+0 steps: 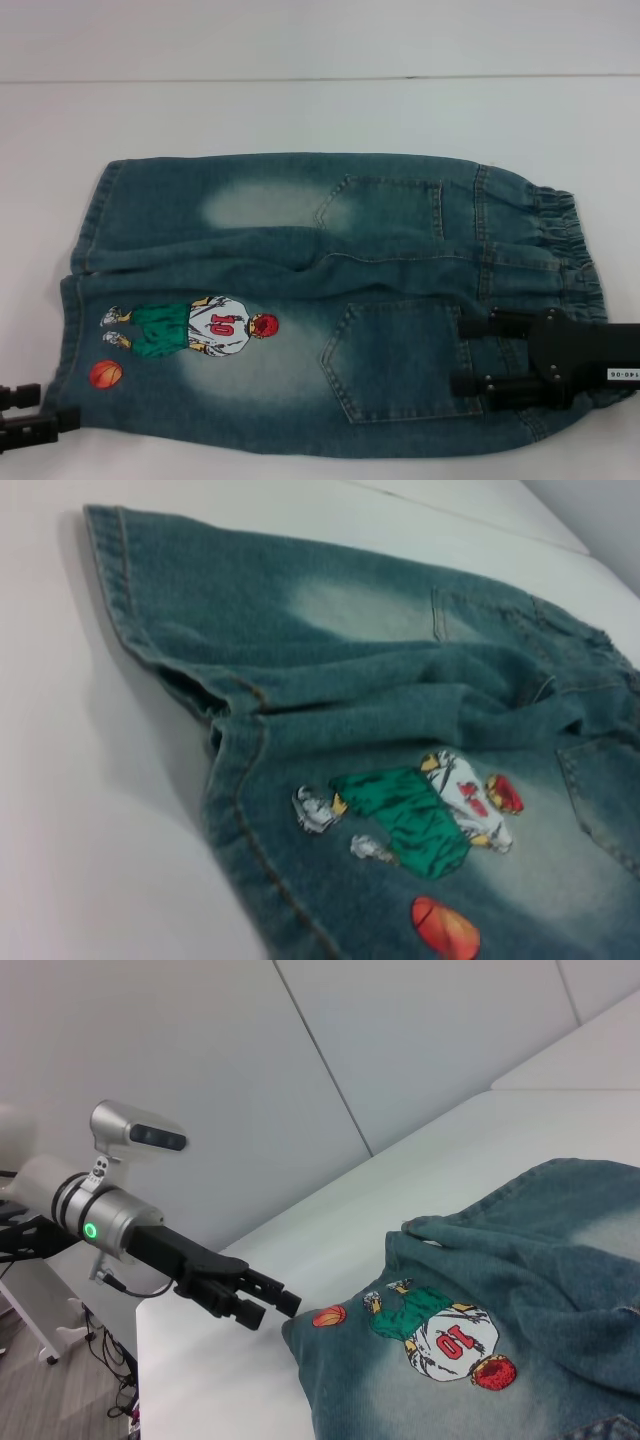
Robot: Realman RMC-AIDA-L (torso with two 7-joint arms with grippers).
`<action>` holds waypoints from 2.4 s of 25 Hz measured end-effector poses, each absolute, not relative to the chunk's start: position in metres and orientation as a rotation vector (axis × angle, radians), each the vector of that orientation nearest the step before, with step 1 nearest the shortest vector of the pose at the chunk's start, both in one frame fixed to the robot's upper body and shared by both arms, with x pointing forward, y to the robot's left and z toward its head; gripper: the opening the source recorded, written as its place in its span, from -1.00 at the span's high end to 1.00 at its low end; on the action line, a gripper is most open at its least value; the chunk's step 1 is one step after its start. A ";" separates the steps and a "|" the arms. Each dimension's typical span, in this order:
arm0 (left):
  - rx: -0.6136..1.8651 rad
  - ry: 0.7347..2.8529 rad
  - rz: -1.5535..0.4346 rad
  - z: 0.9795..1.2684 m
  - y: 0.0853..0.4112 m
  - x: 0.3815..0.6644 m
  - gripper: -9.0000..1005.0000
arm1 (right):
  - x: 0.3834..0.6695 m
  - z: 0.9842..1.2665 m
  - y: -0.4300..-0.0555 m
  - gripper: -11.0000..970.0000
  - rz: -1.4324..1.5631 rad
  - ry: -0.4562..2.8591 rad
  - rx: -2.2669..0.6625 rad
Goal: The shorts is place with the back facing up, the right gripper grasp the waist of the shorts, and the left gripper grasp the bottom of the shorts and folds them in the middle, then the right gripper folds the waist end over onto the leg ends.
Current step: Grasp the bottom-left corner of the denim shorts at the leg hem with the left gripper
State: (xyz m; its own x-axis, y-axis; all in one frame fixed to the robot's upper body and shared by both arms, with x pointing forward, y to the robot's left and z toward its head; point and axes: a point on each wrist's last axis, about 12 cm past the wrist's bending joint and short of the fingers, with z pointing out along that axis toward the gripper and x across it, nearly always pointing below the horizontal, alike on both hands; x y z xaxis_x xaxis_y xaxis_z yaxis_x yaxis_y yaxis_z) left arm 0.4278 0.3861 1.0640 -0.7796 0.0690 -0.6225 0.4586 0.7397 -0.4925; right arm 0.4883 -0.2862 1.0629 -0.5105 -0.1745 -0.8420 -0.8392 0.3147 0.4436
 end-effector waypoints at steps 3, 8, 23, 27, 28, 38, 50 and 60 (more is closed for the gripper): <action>0.407 2.380 -0.863 1.060 0.383 0.431 -0.80 | 0.488 1.063 -0.286 -0.89 1.219 1.889 -0.899; 0.431 2.385 -0.888 1.060 0.378 0.434 -0.80 | 0.488 1.062 -0.287 -0.89 1.220 1.891 -0.896; 0.464 2.296 -0.947 1.070 0.369 0.440 -0.80 | 0.488 1.062 -0.286 -0.89 1.220 1.890 -0.895; 0.475 2.267 -0.964 1.068 0.363 0.445 -0.80 | 0.488 1.062 -0.286 -0.89 1.220 1.889 -0.896; 0.478 2.262 -0.968 1.067 0.361 0.447 -0.80 | 0.488 1.062 -0.286 -0.89 1.219 1.889 -0.896; 0.510 2.231 -0.995 1.064 0.350 0.455 -0.80 | 0.488 1.062 -0.286 -0.89 1.218 1.890 -0.896; 0.481 2.267 -0.929 1.061 0.356 0.455 -0.80 | 0.489 1.063 -0.286 -0.89 1.217 1.888 -0.899; 0.447 2.325 -0.872 1.064 0.366 0.449 -0.80 | 0.487 1.062 -0.288 -0.89 1.216 1.896 -0.891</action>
State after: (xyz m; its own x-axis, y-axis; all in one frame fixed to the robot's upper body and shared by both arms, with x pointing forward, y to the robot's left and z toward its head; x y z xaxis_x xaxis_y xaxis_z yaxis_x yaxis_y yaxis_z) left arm 0.4491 0.3657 1.0636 -0.7578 0.0962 -0.6454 0.4969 0.7262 -0.4751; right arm 0.4873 -0.2875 1.0619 -0.5152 -0.1740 -0.8392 -0.8353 0.3210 0.4463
